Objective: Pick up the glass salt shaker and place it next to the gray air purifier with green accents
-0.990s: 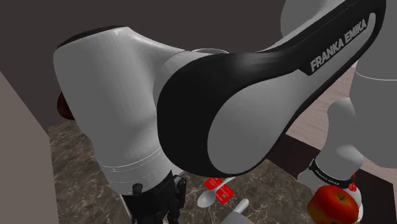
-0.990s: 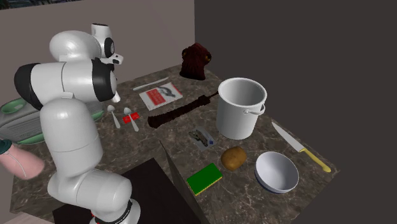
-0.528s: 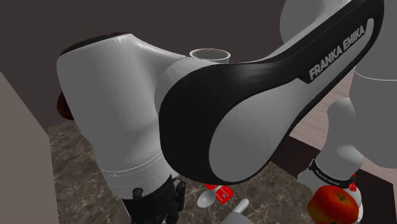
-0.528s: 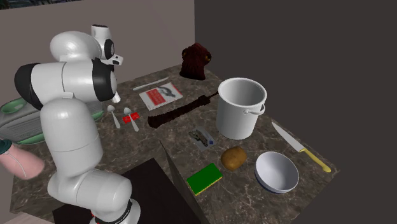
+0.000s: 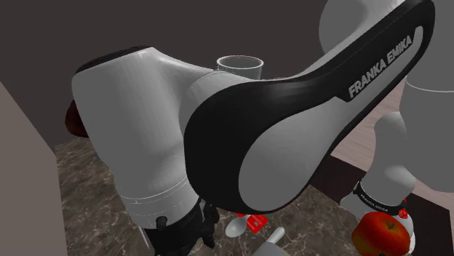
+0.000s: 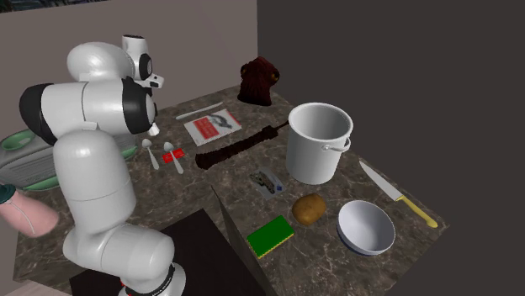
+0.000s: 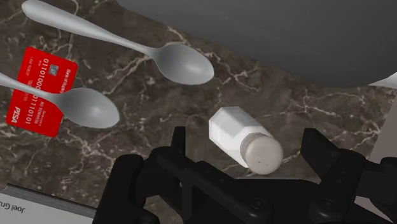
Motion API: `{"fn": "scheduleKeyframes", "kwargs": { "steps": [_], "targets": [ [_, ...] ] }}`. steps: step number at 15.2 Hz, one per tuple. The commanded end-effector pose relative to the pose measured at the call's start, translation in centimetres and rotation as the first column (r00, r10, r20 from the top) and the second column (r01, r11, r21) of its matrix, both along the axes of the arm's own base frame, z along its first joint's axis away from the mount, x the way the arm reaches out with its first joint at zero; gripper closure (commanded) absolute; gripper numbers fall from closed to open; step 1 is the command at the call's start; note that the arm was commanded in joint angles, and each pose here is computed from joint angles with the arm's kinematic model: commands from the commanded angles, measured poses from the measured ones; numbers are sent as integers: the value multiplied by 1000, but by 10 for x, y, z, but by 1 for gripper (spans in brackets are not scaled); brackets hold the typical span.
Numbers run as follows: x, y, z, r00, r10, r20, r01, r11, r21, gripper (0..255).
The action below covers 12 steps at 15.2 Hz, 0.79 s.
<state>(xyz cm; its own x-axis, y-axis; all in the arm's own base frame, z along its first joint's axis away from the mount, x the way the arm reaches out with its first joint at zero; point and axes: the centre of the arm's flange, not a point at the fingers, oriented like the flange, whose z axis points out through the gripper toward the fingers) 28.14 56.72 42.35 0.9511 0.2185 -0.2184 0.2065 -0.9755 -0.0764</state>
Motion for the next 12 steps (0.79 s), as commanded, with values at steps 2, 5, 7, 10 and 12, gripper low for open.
{"fn": "scheduleKeyframes", "kwargs": {
  "steps": [2,5,7,10,12],
  "targets": [
    [7,0,26,1000,0,0,0,1000,0,0],
    [12,0,49,1000,0,0,0,1000,0,0],
    [12,0,49,1000,0,0,0,1000,0,0],
    [12,0,49,1000,0,0,0,1000,0,0],
    [12,0,49,1000,0,0,0,1000,0,0]
  ]
}}
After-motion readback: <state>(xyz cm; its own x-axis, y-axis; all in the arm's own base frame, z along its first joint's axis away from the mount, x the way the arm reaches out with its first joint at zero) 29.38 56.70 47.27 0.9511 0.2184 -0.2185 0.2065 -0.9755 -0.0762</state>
